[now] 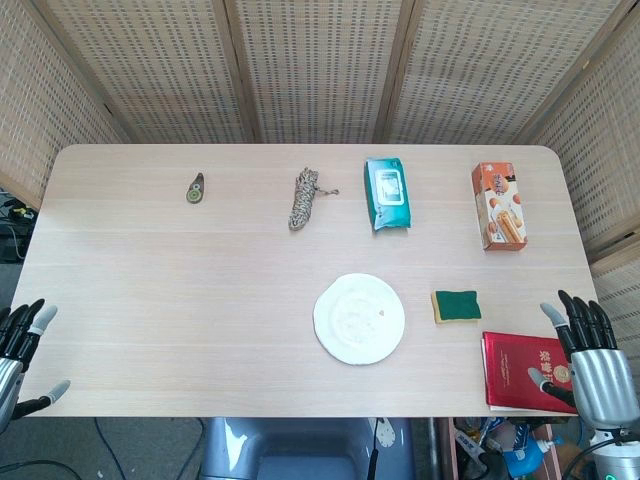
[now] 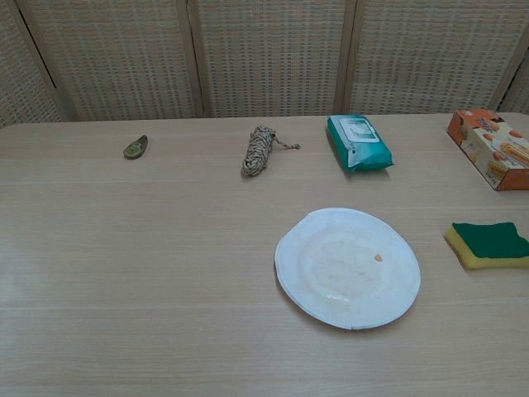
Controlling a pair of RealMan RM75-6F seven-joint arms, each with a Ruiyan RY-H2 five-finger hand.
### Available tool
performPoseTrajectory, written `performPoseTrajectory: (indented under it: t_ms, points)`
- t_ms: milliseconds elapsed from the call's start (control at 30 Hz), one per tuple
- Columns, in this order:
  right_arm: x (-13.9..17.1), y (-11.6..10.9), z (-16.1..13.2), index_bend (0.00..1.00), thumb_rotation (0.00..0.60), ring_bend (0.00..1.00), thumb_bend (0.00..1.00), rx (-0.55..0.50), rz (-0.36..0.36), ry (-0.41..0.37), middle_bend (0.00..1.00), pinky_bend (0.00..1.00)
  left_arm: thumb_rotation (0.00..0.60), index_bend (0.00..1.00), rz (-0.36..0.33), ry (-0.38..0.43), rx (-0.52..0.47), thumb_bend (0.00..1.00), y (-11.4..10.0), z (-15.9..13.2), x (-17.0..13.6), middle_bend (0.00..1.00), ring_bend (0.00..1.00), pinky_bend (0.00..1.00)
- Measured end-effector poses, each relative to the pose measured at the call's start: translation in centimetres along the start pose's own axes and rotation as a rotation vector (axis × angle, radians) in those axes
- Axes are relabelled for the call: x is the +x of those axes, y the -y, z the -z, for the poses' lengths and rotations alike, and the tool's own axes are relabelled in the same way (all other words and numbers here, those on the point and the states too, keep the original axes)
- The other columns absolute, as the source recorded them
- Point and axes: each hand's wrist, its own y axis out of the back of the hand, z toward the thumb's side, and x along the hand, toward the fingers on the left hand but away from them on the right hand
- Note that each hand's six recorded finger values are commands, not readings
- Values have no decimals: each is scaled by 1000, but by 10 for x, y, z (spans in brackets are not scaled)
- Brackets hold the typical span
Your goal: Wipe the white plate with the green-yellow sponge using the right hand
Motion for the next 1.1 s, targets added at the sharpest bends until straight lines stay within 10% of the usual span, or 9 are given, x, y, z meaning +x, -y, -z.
performPoseTrajectory:
  t_ms: [533,1100]
  points:
    - [-22,34,-10,0,600,0,0,-42,-163,-62,0,0,600,0,21,-16,11,0,8,2,9,0,0,0]
    - [-125,136,-31,63,600,0,0,148,-427,-185,91,32,600,0,69,-97,23,0,20,12,37,0,0,0]
